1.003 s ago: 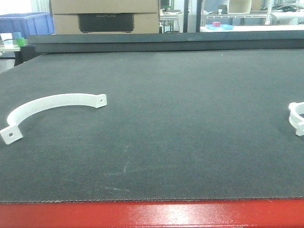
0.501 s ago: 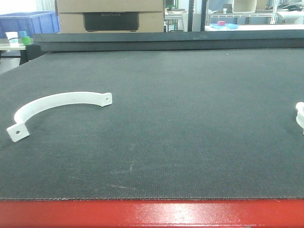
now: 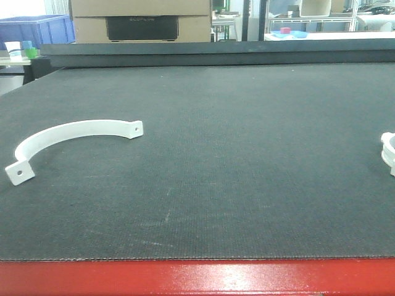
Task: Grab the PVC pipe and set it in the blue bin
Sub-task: 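Move left and right grippers down toward the two white pipe clamps, then close left and right grippers on the edges of the white clamps, then lift both held white clamps up off the felt table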
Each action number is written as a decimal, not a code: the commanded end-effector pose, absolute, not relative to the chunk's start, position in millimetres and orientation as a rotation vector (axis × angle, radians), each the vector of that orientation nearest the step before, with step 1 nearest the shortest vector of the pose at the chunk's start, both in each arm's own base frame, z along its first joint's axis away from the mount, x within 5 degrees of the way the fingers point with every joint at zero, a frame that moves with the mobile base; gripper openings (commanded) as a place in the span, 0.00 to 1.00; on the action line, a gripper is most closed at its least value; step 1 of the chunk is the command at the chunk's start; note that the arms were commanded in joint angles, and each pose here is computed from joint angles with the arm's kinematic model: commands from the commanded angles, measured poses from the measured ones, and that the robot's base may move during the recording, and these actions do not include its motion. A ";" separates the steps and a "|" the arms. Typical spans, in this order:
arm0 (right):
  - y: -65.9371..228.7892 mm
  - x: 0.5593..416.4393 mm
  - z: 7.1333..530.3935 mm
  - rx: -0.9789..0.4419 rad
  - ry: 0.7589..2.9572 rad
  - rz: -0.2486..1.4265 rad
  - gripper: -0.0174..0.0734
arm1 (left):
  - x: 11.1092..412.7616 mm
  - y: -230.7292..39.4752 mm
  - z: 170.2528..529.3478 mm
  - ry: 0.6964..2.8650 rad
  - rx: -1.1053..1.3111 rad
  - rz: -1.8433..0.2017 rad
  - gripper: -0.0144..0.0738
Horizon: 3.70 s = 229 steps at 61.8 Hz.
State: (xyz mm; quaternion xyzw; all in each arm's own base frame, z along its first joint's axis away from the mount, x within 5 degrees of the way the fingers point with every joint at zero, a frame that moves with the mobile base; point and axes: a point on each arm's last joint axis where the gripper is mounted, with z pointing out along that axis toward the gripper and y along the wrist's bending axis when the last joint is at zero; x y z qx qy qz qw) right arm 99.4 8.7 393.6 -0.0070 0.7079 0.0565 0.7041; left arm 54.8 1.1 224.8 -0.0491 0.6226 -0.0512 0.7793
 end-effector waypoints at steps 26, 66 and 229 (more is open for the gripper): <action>16.1 223.2 330.1 -0.023 2.135 0.108 0.01 | 13.7 -3.7 349.3 1.307 -0.102 -0.199 0.04; 19.1 248.7 312.8 0.046 2.144 0.170 0.01 | 163.5 -9.4 424.1 2.004 -0.104 -0.214 0.04; 74.1 343.8 228.7 0.124 3.007 0.023 0.01 | 280.5 -15.1 304.2 2.737 -0.180 -0.280 0.04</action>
